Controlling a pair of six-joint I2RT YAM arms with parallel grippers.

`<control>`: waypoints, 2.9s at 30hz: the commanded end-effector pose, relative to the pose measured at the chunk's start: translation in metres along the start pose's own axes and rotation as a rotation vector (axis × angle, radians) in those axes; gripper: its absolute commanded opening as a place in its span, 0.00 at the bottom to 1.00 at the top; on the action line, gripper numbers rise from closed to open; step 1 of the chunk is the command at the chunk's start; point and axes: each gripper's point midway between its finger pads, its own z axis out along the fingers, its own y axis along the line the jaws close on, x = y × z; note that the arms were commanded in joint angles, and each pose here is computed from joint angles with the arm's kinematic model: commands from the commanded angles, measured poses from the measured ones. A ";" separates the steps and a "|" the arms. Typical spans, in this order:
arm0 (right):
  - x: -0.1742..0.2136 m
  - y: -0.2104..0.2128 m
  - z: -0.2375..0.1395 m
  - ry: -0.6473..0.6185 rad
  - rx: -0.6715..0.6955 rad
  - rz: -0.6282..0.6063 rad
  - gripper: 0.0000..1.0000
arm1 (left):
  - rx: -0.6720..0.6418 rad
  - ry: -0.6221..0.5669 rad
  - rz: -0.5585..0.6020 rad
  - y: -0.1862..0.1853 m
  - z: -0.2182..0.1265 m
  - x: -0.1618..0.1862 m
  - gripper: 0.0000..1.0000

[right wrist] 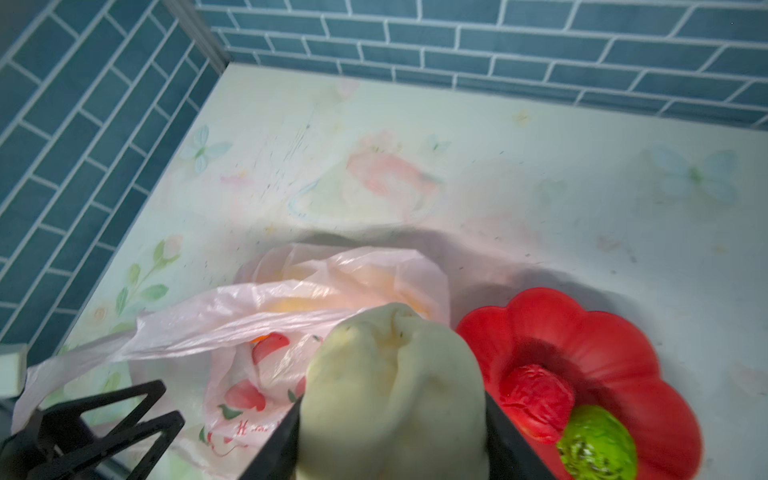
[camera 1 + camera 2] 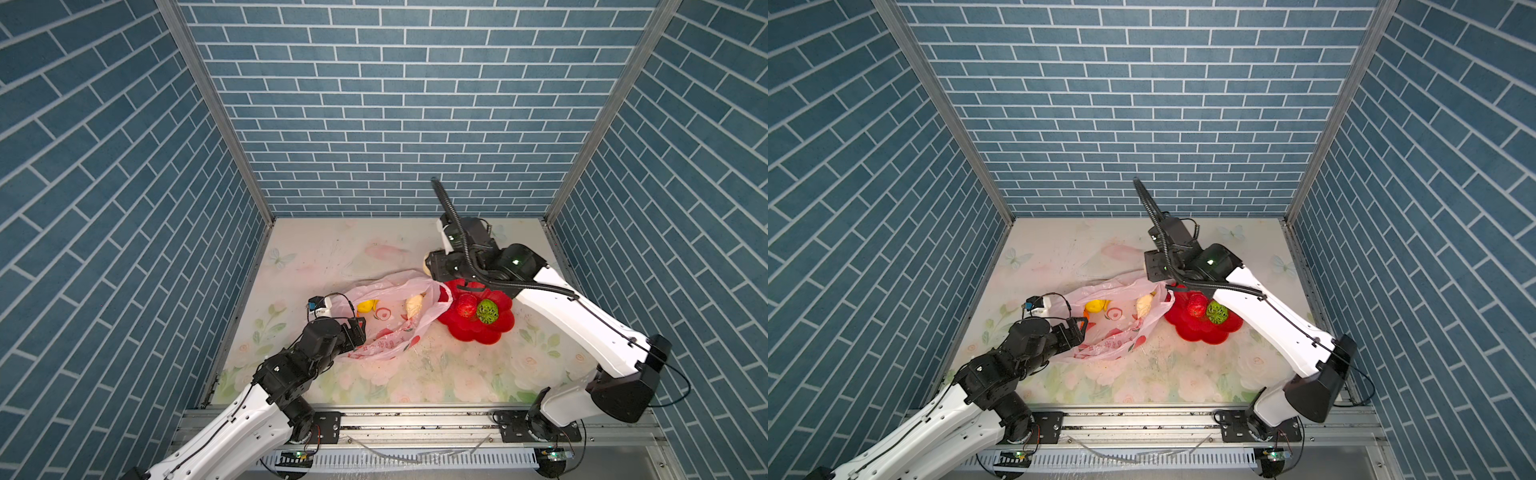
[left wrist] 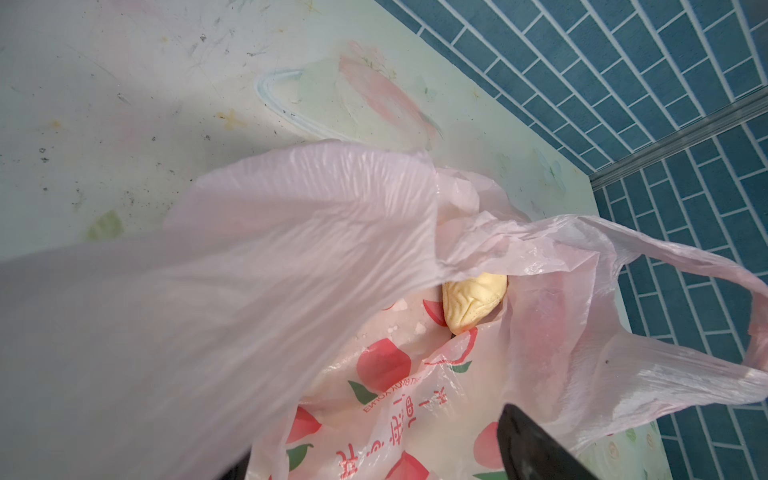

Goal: Take the fake fruits out of the plastic bag
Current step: 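Lift the pale yellow bun out and carry it over the red plate, then lower the pale yellow bun into the red plate and open the right gripper, then move the right gripper back into the pink bag opening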

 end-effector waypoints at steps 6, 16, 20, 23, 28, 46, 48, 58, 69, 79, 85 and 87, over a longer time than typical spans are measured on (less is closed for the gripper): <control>0.017 -0.100 -0.020 0.024 0.251 0.054 0.47 | 0.002 0.012 0.028 -0.010 0.006 -0.005 0.94; 0.072 -0.175 0.030 0.132 0.348 0.214 0.45 | -0.005 0.018 0.041 -0.016 0.008 -0.009 0.94; 0.087 -0.193 0.051 0.168 0.367 0.237 0.44 | -0.012 0.023 0.043 -0.017 0.009 -0.010 0.94; 0.093 -0.199 0.067 0.191 0.362 0.236 0.43 | -0.022 0.026 0.040 -0.015 0.010 -0.009 0.93; 0.101 -0.201 0.093 0.237 0.341 0.229 0.43 | -0.034 0.025 0.031 -0.013 0.013 -0.008 0.94; 0.133 -0.207 0.143 0.347 0.327 0.226 0.43 | -0.041 0.027 0.042 -0.017 0.016 -0.011 0.94; 0.136 -0.208 0.145 0.354 0.329 0.228 0.43 | -0.040 0.027 0.042 -0.017 0.016 -0.011 0.94; 0.155 -0.209 0.151 0.382 0.329 0.247 0.43 | -0.042 0.029 0.043 -0.017 0.016 -0.011 0.94; 0.172 -0.210 0.157 0.402 0.330 0.268 0.48 | -0.036 0.032 0.044 -0.020 0.015 -0.012 0.94; 0.179 -0.212 0.161 0.420 0.339 0.273 0.65 | -0.032 0.031 0.042 -0.020 0.013 -0.012 0.94; 0.178 -0.212 0.160 0.415 0.340 0.276 0.72 | -0.027 0.028 0.040 -0.020 0.010 -0.013 0.93; 0.176 -0.213 0.158 0.410 0.345 0.275 0.73 | -0.025 0.025 0.039 -0.020 0.009 -0.014 0.93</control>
